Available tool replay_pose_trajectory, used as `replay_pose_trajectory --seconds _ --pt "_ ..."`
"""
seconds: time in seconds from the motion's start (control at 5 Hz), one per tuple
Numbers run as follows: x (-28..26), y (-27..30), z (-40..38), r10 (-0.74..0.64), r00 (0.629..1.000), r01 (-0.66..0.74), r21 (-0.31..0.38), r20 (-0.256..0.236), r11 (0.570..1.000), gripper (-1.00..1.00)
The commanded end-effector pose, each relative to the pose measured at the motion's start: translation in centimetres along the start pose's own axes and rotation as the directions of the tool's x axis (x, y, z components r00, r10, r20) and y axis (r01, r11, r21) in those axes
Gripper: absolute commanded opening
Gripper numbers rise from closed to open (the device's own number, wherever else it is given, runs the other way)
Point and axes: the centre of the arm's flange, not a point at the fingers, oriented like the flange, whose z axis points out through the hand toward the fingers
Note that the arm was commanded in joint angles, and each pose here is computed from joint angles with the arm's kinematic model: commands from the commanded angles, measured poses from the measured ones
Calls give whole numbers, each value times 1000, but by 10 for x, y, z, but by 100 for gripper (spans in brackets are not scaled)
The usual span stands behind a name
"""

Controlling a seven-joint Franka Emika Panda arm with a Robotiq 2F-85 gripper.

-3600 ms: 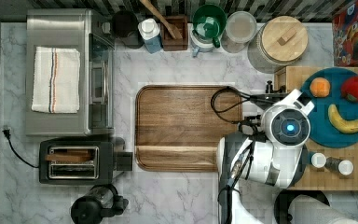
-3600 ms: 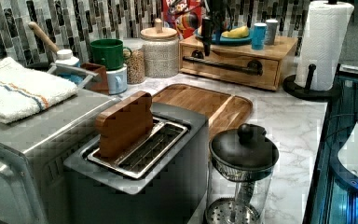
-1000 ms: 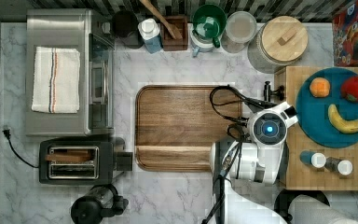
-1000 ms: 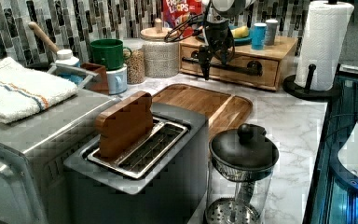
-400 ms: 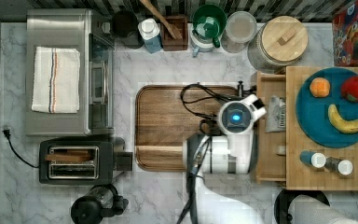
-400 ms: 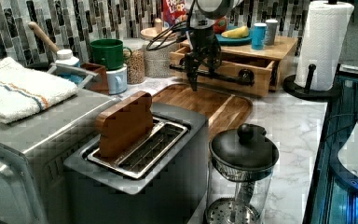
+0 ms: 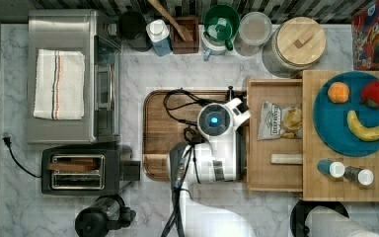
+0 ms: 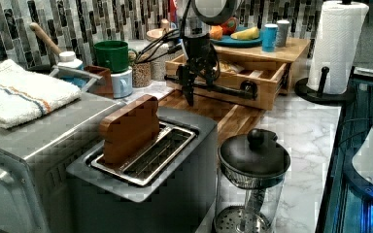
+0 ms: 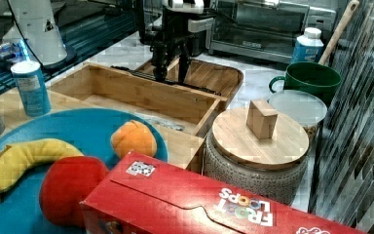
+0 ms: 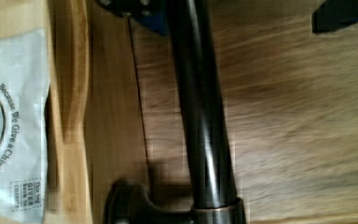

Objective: Open the drawer.

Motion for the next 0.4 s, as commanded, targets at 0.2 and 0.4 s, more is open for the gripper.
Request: replay_pose_trajectory --seconds 0.2,0.4 --pt "-6 -78 -30 32 999 -32 63 -11 998 100" --pt "-6 -84 -39 82 997 -83 64 15 994 100"
